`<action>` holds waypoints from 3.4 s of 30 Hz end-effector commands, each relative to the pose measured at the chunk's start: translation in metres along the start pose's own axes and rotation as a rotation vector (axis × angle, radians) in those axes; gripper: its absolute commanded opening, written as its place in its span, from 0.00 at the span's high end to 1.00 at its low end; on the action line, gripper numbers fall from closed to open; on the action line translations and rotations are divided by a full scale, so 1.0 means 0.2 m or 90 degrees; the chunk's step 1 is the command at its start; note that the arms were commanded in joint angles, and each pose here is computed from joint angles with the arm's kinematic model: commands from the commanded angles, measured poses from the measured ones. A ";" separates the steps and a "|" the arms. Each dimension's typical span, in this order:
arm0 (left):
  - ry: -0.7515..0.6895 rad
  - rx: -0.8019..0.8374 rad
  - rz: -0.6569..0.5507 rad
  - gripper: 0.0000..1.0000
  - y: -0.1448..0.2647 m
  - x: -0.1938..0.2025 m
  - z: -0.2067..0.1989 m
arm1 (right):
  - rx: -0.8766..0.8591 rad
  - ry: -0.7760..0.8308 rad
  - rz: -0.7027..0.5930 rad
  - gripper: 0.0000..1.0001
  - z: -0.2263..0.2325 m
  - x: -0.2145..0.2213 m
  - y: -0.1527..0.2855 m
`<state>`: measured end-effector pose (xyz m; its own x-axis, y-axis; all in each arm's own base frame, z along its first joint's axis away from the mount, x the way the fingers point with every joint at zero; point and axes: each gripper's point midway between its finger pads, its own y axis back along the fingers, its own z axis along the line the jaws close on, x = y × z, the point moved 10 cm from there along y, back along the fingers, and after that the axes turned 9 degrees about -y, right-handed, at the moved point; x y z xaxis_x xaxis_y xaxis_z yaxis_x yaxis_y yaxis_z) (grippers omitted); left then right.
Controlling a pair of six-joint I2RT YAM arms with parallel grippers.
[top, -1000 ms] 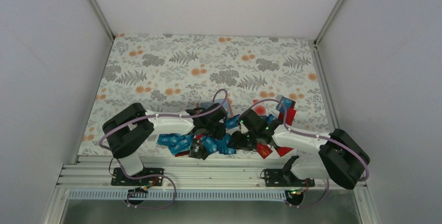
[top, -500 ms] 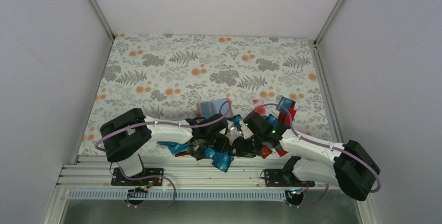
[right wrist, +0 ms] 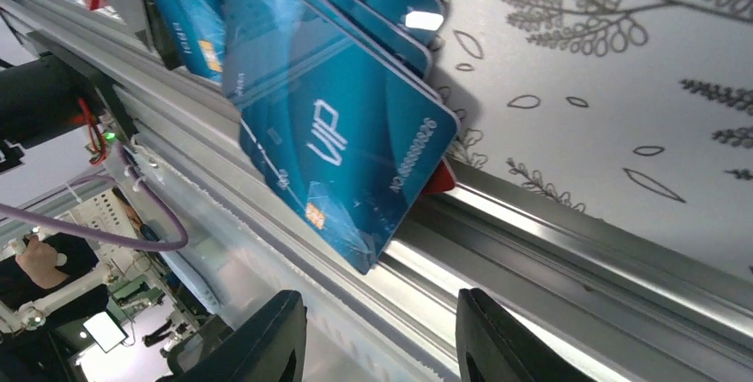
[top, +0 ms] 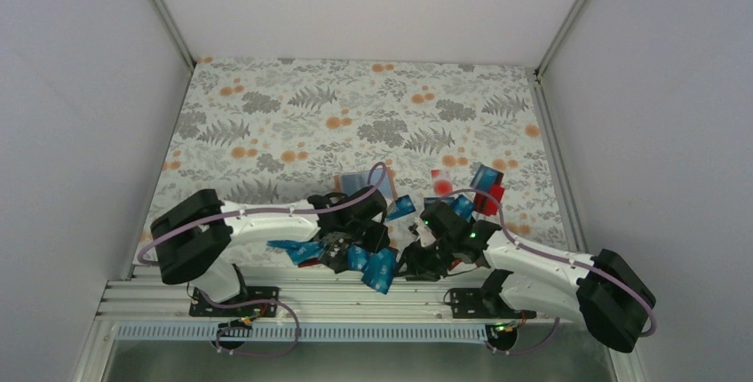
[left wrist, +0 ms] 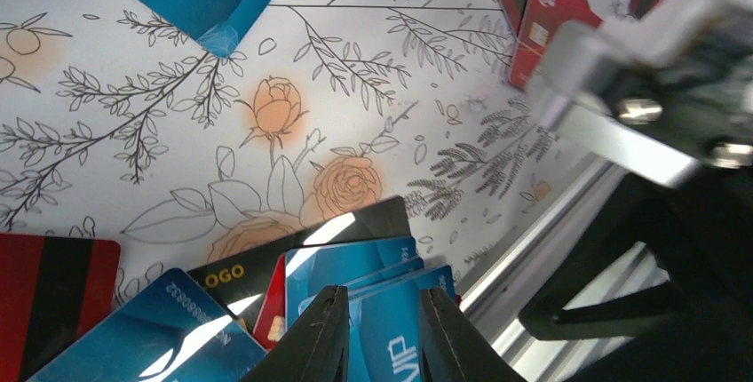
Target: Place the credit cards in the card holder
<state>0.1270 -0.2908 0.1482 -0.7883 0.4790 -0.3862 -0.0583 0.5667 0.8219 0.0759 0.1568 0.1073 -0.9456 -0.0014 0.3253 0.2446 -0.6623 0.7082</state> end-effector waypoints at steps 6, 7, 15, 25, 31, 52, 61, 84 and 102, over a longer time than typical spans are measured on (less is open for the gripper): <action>-0.001 0.019 0.093 0.79 0.00 0.20 0.03 | -0.020 -0.023 0.022 0.57 0.01 -0.02 -0.09; 0.002 0.021 0.097 0.79 0.00 0.21 0.03 | -0.021 -0.023 0.022 0.58 0.02 -0.02 -0.10; -0.004 0.043 0.134 0.79 -0.07 0.29 0.03 | -0.015 -0.022 0.027 0.64 0.02 -0.03 -0.13; -0.003 0.049 0.142 0.79 -0.14 0.31 0.02 | -0.011 -0.022 0.018 0.68 0.01 -0.04 -0.13; -0.004 0.048 0.144 0.80 -0.16 0.30 0.01 | -0.004 -0.020 0.012 0.77 0.01 -0.03 -0.12; 0.063 -0.036 -0.172 0.72 0.44 -0.04 0.12 | -0.165 0.241 -0.118 0.96 0.49 -0.21 0.42; -0.015 0.084 -0.392 0.68 0.92 -0.23 0.16 | -0.339 0.499 -0.153 0.96 0.83 -0.21 0.70; -0.254 0.332 -0.478 0.75 1.26 -0.20 0.16 | -0.435 0.718 -0.178 0.96 1.04 -0.15 0.87; -0.241 0.334 -0.447 0.82 1.19 -0.18 0.19 | -0.436 0.717 -0.179 0.96 1.05 -0.16 0.87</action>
<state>0.1648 -0.1476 0.3463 -0.4308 0.0336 -0.9018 -0.0993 0.9915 0.0843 0.1929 0.1993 0.3350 -0.7351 -0.2156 -0.6428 0.1679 -0.9764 0.1355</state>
